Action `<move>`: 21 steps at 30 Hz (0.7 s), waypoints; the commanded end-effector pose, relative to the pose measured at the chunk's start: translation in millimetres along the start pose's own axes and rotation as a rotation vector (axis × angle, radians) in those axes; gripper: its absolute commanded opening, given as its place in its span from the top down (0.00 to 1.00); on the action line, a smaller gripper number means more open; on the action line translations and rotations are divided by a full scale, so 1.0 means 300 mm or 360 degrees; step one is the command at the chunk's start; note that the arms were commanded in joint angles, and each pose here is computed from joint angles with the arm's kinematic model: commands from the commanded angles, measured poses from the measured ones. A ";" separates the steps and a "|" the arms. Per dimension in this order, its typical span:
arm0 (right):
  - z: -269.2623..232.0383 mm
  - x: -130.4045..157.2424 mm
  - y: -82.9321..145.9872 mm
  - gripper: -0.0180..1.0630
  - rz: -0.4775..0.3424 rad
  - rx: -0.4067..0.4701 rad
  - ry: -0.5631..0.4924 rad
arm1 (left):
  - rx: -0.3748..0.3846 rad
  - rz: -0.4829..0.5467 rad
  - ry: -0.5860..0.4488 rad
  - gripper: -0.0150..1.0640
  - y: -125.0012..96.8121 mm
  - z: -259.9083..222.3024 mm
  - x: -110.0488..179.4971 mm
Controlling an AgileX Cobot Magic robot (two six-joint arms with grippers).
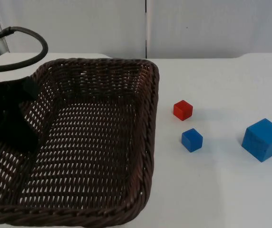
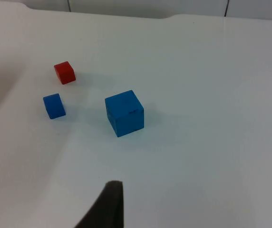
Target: Pick up the basket with the left hand and place the largest block into the basket with the right hand.
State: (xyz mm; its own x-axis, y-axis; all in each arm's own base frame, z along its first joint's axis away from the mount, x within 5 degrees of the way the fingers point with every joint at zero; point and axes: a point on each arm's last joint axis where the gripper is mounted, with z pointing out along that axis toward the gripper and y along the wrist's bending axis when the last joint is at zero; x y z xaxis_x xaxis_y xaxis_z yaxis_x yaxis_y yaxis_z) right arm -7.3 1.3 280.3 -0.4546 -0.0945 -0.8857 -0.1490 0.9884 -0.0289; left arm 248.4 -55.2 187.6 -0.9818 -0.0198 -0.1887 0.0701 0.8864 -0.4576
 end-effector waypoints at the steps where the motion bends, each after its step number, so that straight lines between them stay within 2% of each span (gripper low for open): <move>1: -0.001 0.001 0.001 0.01 -0.0007 0.0003 -0.0011 | 0.0034 -0.0004 -0.0022 0.99 -0.014 -0.009 0.001; 21: -0.001 -0.001 0.001 0.01 -0.0005 0.0000 -0.0017 | 0.0023 -0.0006 -0.0048 0.99 -0.012 -0.009 -0.005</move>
State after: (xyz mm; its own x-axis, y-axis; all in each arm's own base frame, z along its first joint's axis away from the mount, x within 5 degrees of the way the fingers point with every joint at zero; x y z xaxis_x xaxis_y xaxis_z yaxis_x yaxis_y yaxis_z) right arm -7.3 1.3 280.3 -0.4546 -0.0945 -0.8857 -0.1490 0.9884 -0.0289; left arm 249.6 -54.7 187.6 -0.9794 -0.0234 -0.2008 0.0714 0.8892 -0.4519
